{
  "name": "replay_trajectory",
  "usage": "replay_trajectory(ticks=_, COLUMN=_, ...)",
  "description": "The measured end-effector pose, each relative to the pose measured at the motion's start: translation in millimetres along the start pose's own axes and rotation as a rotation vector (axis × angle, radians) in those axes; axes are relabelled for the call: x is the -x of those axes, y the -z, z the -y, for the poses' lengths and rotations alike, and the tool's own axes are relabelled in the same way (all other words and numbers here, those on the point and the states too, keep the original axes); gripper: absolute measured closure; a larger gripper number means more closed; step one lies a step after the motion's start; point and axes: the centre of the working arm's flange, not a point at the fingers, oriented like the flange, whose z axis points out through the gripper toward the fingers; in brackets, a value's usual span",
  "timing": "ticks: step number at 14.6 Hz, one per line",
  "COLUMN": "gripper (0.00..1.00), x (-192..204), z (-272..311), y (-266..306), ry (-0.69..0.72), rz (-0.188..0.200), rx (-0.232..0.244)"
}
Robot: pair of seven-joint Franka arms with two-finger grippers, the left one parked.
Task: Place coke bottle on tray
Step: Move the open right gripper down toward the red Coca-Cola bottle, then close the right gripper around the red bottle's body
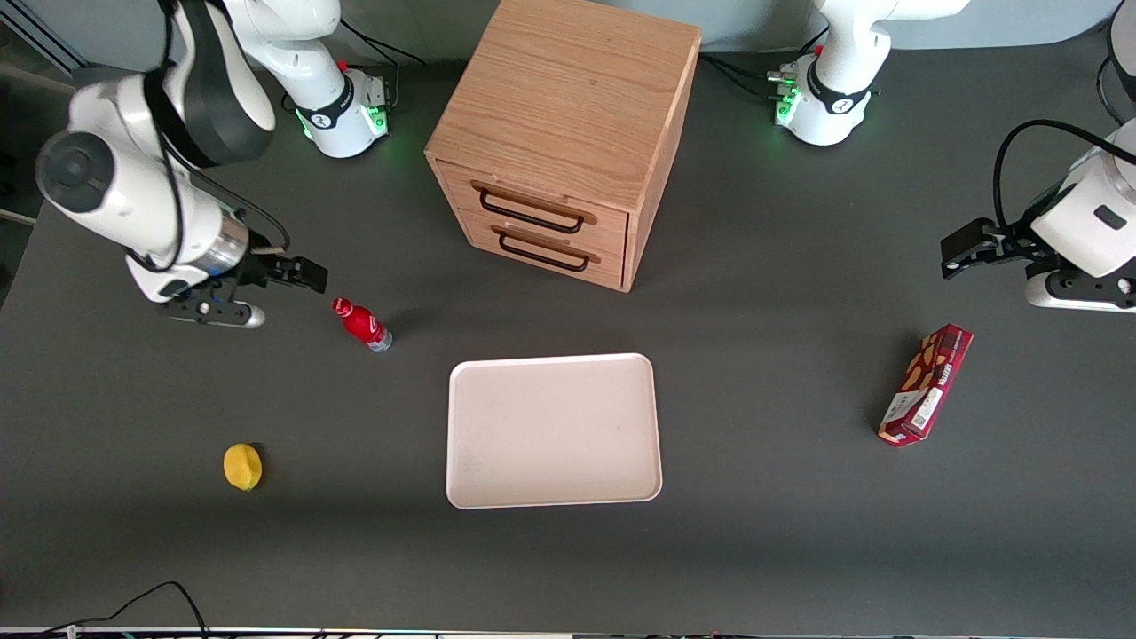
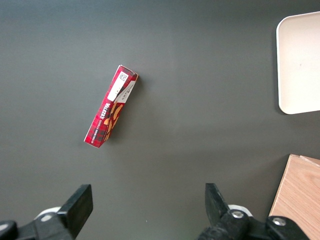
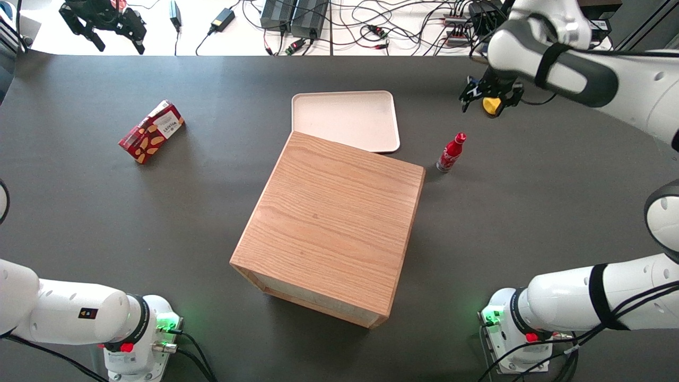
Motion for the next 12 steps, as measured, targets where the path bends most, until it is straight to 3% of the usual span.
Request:
replay_trajectory(ticks=4, gripper=0.00, x=-6.6, z=5.6, y=-66.3, ry=-0.015, rz=-0.033, rx=-0.027)
replay_trajectory(ticks=8, gripper=0.00, x=-9.4, z=6.6, y=-90.2, ry=-0.023, rz=-0.032, rx=-0.036)
replay_trajectory(ticks=9, gripper=0.07, x=-7.8, z=5.8, y=-94.7, ry=-0.024, rz=-0.031, rx=-0.035)
replay_trajectory(ticks=12, gripper=0.40, x=-0.7, z=3.3, y=-107.8, ry=-0.025, rz=-0.020, rx=-0.030)
